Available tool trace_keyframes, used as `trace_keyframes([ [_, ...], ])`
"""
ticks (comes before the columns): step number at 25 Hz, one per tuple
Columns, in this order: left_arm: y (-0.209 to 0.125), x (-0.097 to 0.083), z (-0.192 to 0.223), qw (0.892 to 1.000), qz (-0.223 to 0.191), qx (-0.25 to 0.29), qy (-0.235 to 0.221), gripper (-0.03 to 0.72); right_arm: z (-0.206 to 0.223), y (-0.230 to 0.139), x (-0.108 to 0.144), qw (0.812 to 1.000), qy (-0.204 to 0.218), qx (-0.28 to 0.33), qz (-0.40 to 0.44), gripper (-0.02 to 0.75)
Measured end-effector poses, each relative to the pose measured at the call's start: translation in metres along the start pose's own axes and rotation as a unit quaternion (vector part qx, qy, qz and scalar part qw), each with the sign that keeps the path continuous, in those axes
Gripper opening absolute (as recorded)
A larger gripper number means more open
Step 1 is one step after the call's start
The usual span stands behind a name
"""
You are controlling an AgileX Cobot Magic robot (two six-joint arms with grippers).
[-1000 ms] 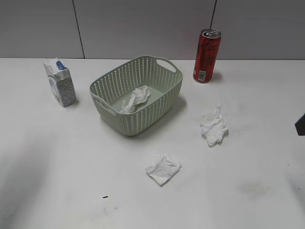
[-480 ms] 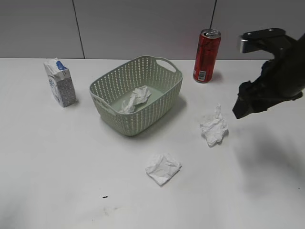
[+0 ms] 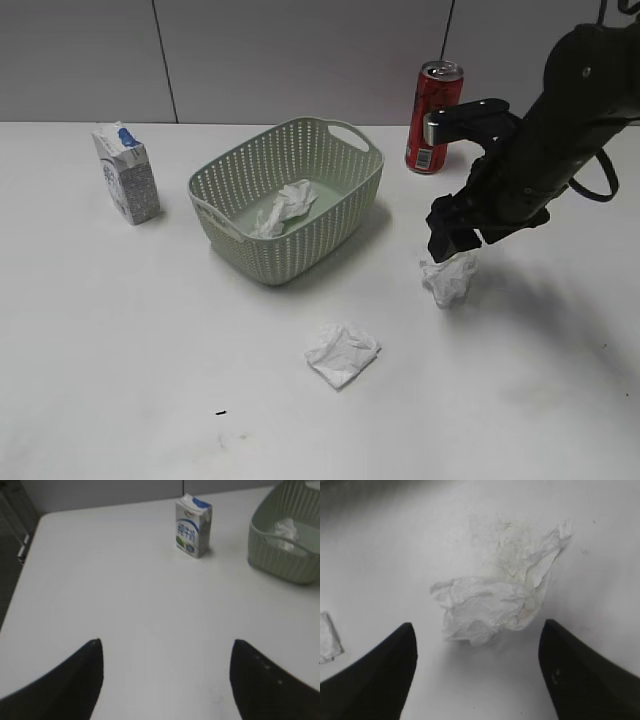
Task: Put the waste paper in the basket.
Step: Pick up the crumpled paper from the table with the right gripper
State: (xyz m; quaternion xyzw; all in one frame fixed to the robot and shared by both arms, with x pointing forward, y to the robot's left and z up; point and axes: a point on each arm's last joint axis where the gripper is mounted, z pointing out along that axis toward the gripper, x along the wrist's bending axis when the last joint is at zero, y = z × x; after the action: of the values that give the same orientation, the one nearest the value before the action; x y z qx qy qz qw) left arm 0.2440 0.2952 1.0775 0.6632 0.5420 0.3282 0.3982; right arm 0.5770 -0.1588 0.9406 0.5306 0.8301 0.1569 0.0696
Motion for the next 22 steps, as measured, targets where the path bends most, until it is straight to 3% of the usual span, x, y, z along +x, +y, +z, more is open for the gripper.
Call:
trace_keyframes([
  [7,-0.011,0.003,-0.018,0.998,-0.001,-0.058,0.029,0.580,0.027,0.001,-0.003,0.999,-0.008,-0.010,0.035,0.571],
  [22,-0.025,0.004,0.000,0.999,-0.002,-0.021,0.028,0.580,0.064,-0.004,-0.008,0.999,-0.019,0.013,0.035,0.566],
])
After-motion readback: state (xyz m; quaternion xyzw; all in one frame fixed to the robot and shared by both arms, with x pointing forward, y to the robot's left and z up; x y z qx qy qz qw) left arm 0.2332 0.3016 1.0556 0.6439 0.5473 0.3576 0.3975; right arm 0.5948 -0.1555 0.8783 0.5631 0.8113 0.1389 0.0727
